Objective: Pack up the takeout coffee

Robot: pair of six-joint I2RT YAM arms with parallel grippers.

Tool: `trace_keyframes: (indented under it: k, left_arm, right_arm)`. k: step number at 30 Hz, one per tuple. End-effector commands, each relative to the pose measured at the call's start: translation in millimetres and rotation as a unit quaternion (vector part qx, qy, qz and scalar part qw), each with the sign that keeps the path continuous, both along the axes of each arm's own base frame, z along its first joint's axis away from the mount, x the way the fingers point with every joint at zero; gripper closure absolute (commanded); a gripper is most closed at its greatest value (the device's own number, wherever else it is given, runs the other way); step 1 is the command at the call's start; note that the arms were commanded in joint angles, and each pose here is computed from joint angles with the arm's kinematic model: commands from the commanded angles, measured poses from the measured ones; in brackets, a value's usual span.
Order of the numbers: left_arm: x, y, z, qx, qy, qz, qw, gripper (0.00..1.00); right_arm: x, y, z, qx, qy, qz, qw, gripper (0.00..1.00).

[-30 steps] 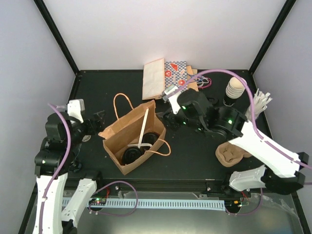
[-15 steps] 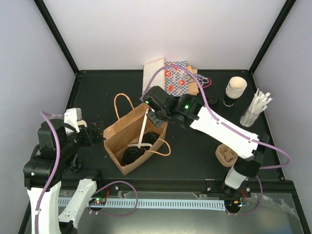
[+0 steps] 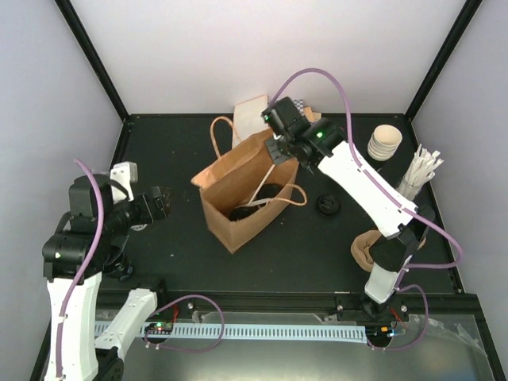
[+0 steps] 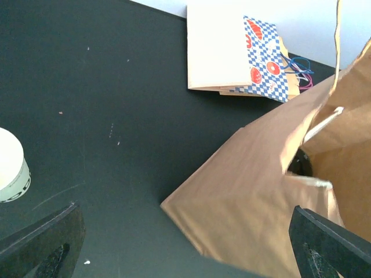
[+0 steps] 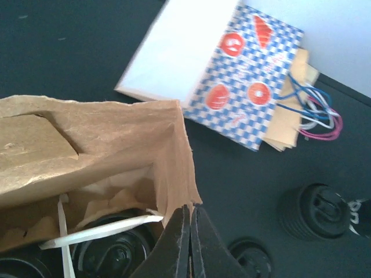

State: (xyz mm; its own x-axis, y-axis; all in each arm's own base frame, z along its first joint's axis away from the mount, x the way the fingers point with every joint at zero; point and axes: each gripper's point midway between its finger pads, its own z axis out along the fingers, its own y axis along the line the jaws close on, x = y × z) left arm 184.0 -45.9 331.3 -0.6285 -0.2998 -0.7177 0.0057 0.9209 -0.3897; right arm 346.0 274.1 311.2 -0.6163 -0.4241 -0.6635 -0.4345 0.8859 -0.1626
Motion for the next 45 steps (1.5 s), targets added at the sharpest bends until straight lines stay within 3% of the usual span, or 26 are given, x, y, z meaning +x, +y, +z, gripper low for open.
trace_keyframes:
  k: [1, 2, 4, 5, 7, 14, 18, 22, 26, 29, 36, 41, 45]
  left_arm:
    - [18, -1, 18, 0.002, -0.036, -0.003, 0.999, 0.01]
    - [22, -2, 17, 0.002, -0.036, -0.004, 0.999, 0.01]
    - [31, -4, 13, 0.000, -0.035, -0.009, 0.999, 0.01]
    - [35, -6, 11, -0.002, -0.034, -0.012, 0.999, 0.01]
    - [41, -8, 7, -0.005, -0.035, -0.015, 0.999, 0.01]
    - [49, -4, 0, 0.002, -0.062, -0.005, 0.998, 0.01]
    - [43, 4, -9, 0.009, -0.071, 0.016, 0.997, 0.01]
    - [37, 3, -26, -0.003, -0.094, 0.018, 0.995, 0.01]
    - [39, 0, -50, -0.019, -0.107, 0.017, 0.994, 0.01]
    - [44, -1, -66, -0.031, -0.105, 0.020, 0.994, 0.01]
    - [71, -3, -110, -0.032, -0.087, 0.023, 0.995, 0.01]
    - [91, -4, -111, -0.022, -0.149, 0.016, 0.989, 0.01]
    - [106, 18, -108, 0.043, -0.203, 0.055, 0.977, 0.01]
  right_arm:
    - [40, -34, 5, 0.015, -0.010, -0.054, 0.998, 0.97]
    - [48, -42, 3, 0.017, -0.009, -0.062, 0.998, 0.87]
    - [59, -52, -1, 0.018, -0.002, -0.070, 0.997, 0.56]
    - [62, -55, -1, 0.019, 0.001, -0.073, 0.997, 0.46]
    - [65, -63, 4, 0.017, 0.001, -0.080, 0.997, 0.37]
    - [49, -90, 86, 0.069, -0.119, -0.089, 0.987, 0.24]
    - [20, -101, 90, 0.115, -0.166, -0.071, 0.977, 0.18]
    - [-20, -121, 70, 0.161, -0.229, -0.054, 0.959, 0.05]
    - [-60, -153, 38, 0.199, -0.316, -0.059, 0.926, 0.02]
    - [-77, -175, 7, 0.213, -0.342, -0.091, 0.911, 0.00]
    - [-78, -181, -69, 0.166, -0.314, -0.097, 0.930, 0.00]
    - [-66, -184, -88, 0.172, -0.319, -0.082, 0.928, 0.00]
    - [-42, -213, -101, 0.176, -0.322, -0.115, 0.923, 0.02]
